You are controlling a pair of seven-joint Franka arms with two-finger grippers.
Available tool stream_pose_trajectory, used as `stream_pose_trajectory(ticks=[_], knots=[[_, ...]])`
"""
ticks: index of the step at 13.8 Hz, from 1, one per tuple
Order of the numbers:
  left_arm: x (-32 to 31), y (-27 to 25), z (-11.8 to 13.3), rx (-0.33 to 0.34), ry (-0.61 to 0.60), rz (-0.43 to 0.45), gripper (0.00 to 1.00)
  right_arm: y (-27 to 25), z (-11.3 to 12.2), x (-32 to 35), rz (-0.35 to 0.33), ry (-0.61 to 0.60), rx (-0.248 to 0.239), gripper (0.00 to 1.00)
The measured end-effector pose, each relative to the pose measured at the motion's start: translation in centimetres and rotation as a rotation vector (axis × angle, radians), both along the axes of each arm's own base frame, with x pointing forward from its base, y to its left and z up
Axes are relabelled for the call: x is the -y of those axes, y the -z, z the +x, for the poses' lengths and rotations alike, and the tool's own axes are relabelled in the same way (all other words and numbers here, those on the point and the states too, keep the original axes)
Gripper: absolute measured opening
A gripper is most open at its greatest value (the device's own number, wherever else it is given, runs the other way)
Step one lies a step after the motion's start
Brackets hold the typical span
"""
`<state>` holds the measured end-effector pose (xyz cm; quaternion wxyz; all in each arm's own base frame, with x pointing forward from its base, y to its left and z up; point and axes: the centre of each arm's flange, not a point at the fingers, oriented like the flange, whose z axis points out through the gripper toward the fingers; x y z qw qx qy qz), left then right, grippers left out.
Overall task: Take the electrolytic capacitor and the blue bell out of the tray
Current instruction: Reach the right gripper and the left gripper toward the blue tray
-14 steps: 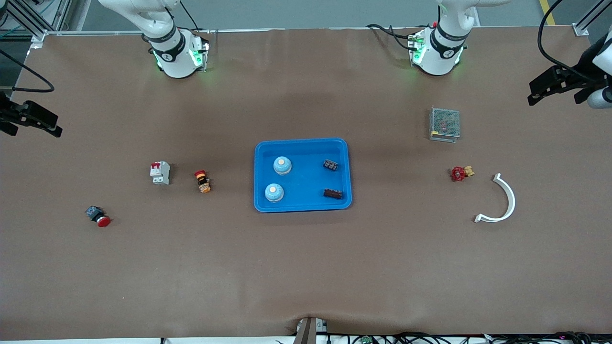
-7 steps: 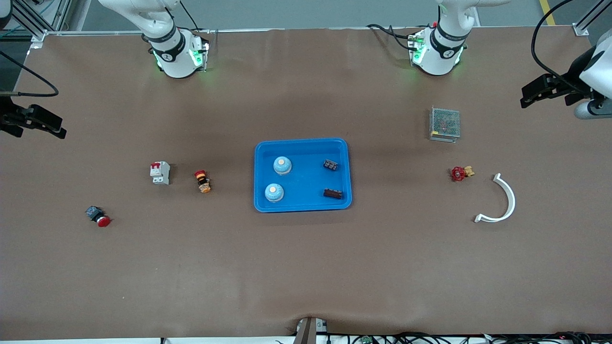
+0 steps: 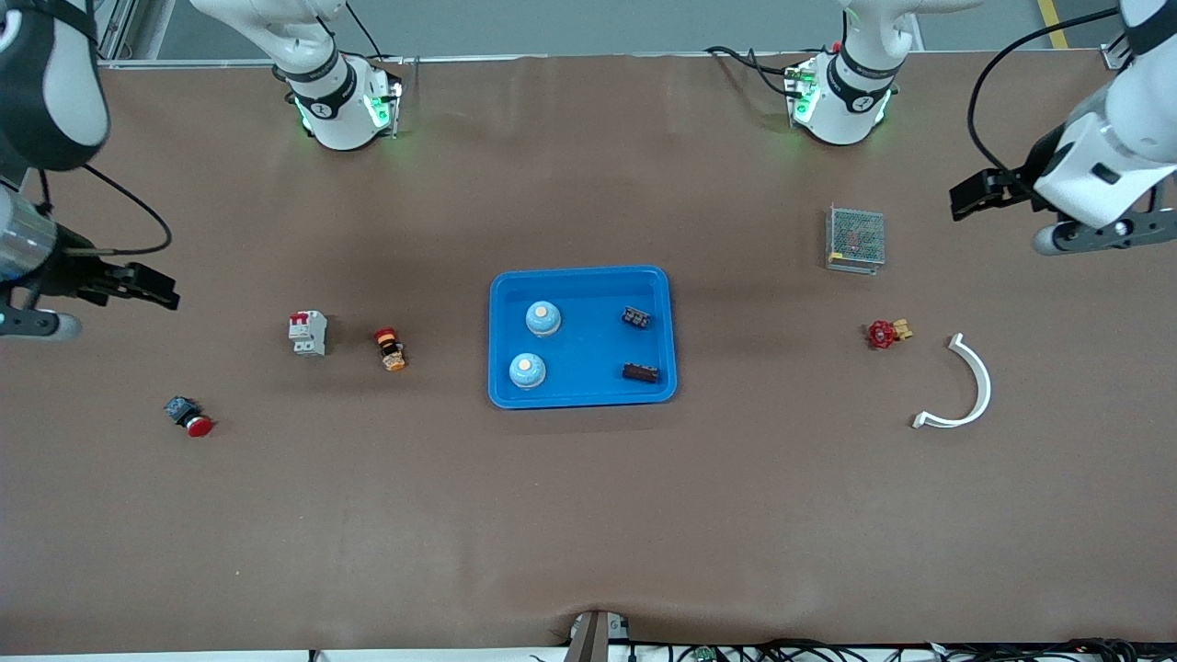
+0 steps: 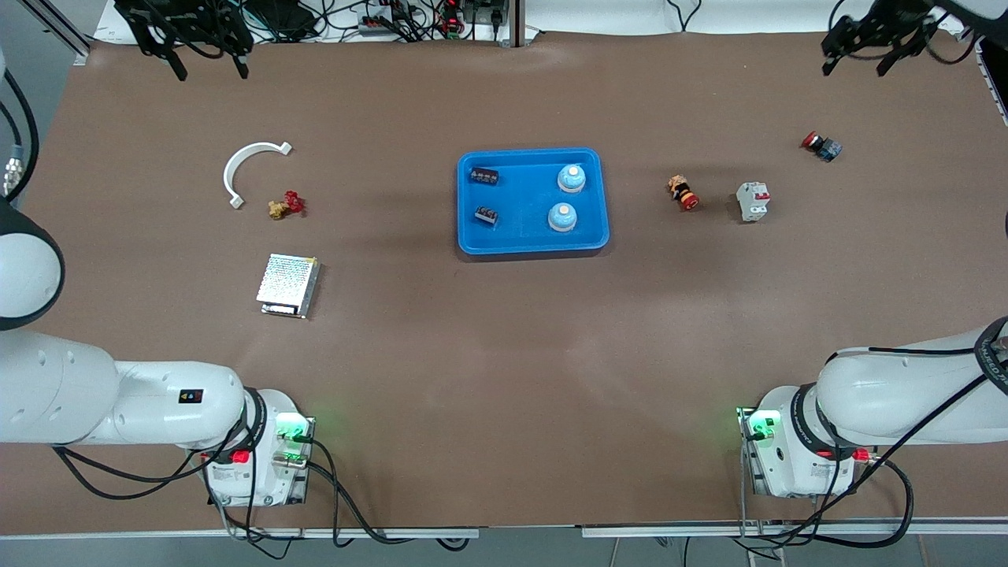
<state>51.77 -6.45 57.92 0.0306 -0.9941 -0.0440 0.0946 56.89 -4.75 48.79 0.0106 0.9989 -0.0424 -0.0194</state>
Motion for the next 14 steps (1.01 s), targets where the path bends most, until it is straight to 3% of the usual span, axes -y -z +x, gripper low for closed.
stream_pose_trajectory(ticks=[7,14], knots=[[3.9,5.0,-0.6,-0.017,-0.019,0.022,1.0,7.4,-0.4,-13.9,0.002,0.202,0.062,1.0],[8.5,9.7,-1.8,-0.023,-0.163,0.021,1.0,17.4,-0.8,-25.9,0.03,0.613,0.006,1.0]])
